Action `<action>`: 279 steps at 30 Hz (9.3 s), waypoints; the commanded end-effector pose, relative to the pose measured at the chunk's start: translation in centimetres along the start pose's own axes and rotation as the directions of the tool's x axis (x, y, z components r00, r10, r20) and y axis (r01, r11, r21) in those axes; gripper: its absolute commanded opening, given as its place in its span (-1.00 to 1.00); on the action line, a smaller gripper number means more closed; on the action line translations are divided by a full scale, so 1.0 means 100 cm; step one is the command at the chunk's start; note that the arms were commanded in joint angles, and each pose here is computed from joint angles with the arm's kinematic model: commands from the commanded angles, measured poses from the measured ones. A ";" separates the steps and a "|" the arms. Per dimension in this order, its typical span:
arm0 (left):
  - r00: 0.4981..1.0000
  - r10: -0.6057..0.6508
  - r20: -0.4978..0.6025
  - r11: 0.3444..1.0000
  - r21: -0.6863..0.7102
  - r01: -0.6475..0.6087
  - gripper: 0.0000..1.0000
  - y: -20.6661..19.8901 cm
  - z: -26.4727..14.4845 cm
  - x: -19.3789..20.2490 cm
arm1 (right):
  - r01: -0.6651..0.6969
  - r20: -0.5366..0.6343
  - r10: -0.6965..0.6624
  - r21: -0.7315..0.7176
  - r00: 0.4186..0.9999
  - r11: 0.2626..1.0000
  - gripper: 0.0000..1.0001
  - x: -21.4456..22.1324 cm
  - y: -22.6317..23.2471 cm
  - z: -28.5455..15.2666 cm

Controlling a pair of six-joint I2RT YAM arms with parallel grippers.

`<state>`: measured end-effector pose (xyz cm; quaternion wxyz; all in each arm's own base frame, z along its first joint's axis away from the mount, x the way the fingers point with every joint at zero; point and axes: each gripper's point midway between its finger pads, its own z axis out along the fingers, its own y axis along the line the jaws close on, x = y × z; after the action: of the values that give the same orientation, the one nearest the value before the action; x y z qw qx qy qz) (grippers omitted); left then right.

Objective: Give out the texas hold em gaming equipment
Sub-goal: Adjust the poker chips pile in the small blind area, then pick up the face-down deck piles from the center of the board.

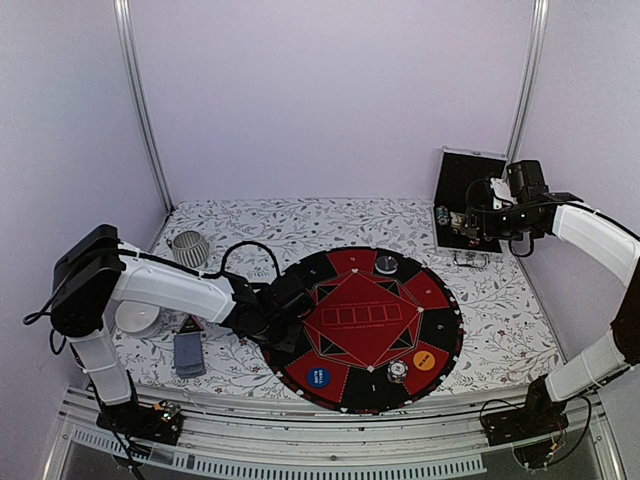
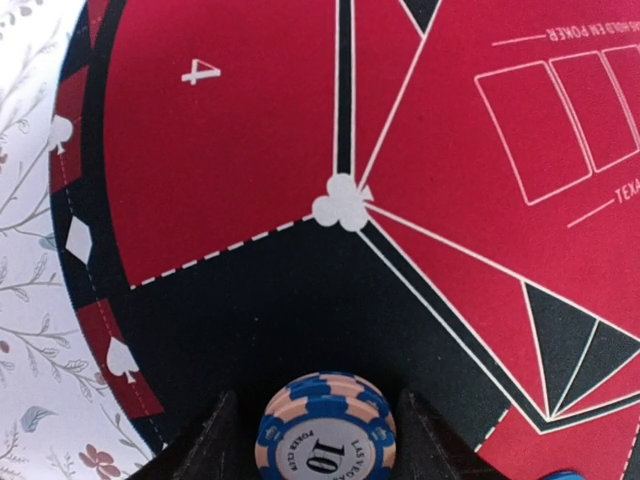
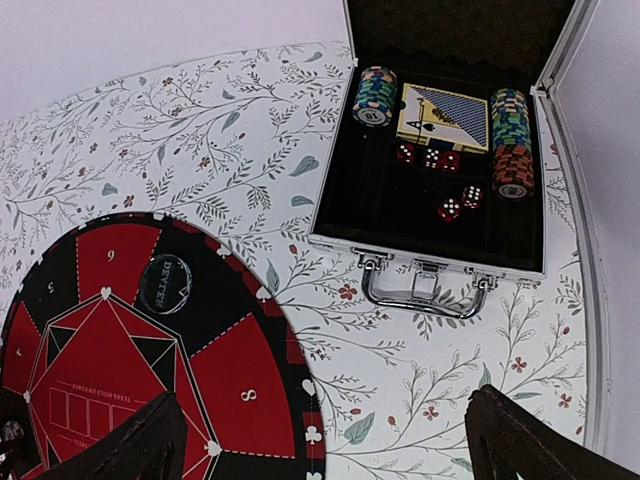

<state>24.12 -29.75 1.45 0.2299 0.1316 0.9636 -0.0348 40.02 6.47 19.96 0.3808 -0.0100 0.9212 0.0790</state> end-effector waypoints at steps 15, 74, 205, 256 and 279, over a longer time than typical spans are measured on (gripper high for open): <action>0.997 0.021 -0.069 0.999 0.033 -0.018 -0.23 -0.002 -0.002 0.011 | 0.016 0.030 -0.016 0.022 0.999 1.000 0.98 -0.004 -0.004 -0.005; 0.634 -0.062 0.771 0.988 -0.041 0.147 0.96 0.214 -0.226 -0.172 | -0.228 -0.077 0.215 -0.346 0.974 0.910 0.98 0.042 0.058 -0.076; 0.466 -0.101 0.879 0.965 -0.026 0.260 0.96 0.275 -0.229 -0.193 | -0.443 -0.174 0.412 -0.215 0.894 0.871 0.02 -0.033 0.008 0.213; 0.480 -0.050 0.876 0.969 -0.074 0.236 0.96 0.276 -0.228 -0.198 | -0.271 0.023 0.274 -0.094 0.961 0.958 0.02 -0.072 -0.033 0.071; 0.411 -0.066 0.909 0.977 -0.025 0.212 0.96 0.272 -0.224 -0.228 | -0.145 0.397 0.118 0.040 0.910 0.989 0.50 -0.086 -0.061 -0.045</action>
<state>40.83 -5.98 29.44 0.6898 -0.0065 0.7228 -0.0404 43.52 0.18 26.12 0.5050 0.0816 0.8547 0.0884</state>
